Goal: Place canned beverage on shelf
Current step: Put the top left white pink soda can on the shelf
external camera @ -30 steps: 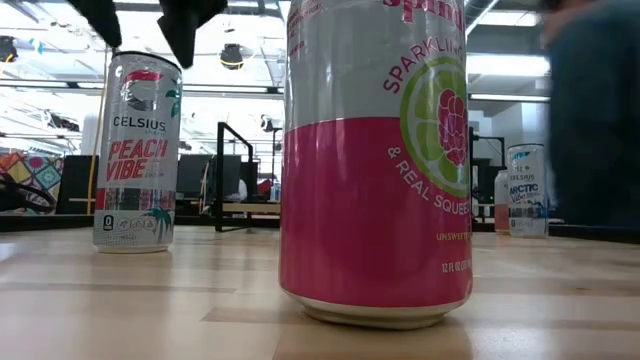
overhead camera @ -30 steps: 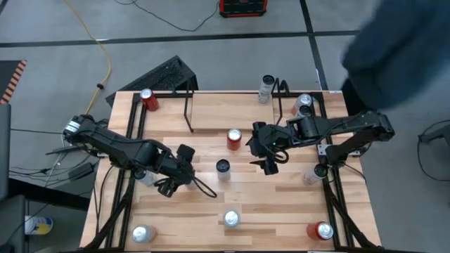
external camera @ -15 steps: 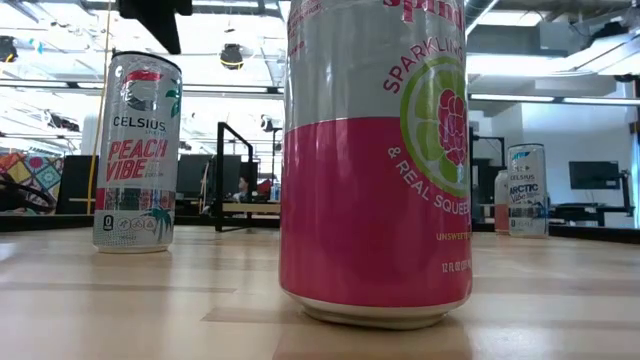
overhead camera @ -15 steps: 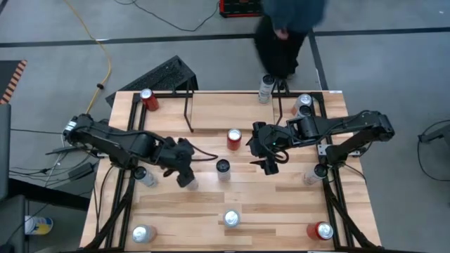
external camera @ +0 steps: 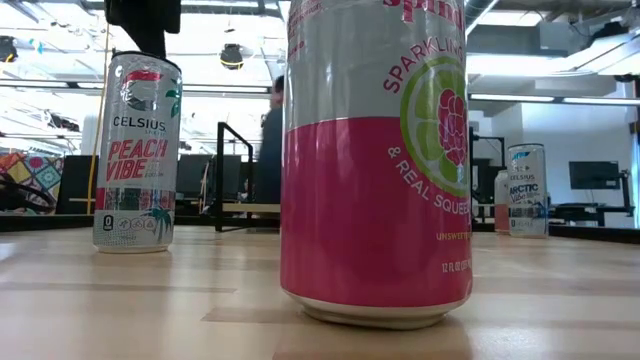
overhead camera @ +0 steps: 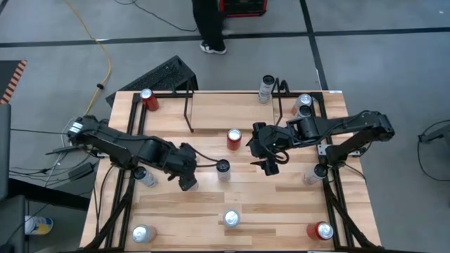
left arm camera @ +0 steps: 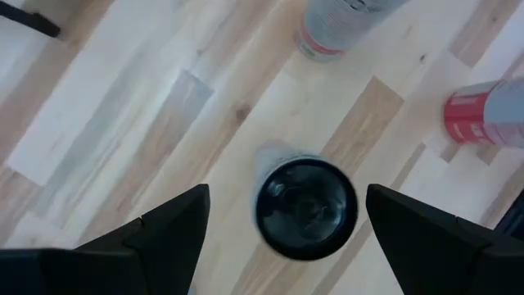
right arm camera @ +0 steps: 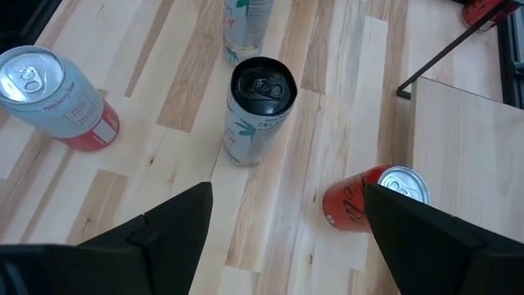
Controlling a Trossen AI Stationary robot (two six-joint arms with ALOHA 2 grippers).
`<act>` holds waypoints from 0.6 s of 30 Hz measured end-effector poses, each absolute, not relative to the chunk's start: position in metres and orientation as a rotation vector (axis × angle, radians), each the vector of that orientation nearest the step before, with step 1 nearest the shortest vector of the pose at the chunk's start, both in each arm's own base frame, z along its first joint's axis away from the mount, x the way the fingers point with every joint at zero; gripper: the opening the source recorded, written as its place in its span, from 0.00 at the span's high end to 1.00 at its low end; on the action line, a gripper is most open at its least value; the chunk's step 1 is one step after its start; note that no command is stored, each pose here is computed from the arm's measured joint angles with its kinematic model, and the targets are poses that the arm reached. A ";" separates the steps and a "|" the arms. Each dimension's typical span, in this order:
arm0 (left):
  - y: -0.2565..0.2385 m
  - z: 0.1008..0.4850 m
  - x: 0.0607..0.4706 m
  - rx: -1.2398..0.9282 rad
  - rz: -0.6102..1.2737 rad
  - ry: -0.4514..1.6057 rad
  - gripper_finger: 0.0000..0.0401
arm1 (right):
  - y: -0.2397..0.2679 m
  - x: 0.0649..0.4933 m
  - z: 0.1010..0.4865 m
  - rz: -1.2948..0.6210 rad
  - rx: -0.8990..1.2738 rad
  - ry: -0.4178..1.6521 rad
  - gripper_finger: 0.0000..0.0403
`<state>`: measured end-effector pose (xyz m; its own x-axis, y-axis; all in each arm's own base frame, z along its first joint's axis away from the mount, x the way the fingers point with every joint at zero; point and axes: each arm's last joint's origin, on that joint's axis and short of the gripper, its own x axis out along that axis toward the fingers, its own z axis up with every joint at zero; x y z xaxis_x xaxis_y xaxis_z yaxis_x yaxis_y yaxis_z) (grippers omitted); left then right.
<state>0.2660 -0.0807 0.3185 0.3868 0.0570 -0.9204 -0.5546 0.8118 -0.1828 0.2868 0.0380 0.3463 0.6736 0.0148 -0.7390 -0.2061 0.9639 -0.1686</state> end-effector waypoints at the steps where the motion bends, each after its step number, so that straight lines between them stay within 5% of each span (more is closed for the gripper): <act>1: -0.082 0.315 0.269 -0.512 0.407 1.125 0.22 | 0.039 0.287 0.346 0.129 -0.248 0.824 0.15; 18: -0.091 0.285 0.286 -0.455 0.402 1.278 0.22 | 0.043 0.286 0.346 0.143 -0.254 0.825 0.15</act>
<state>0.2862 -0.0914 0.2849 0.2429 0.0353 -0.9694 -0.5258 0.8446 -0.1010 0.2860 0.0428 0.3462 0.6711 0.0269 -0.7409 -0.2234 0.9602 -0.1675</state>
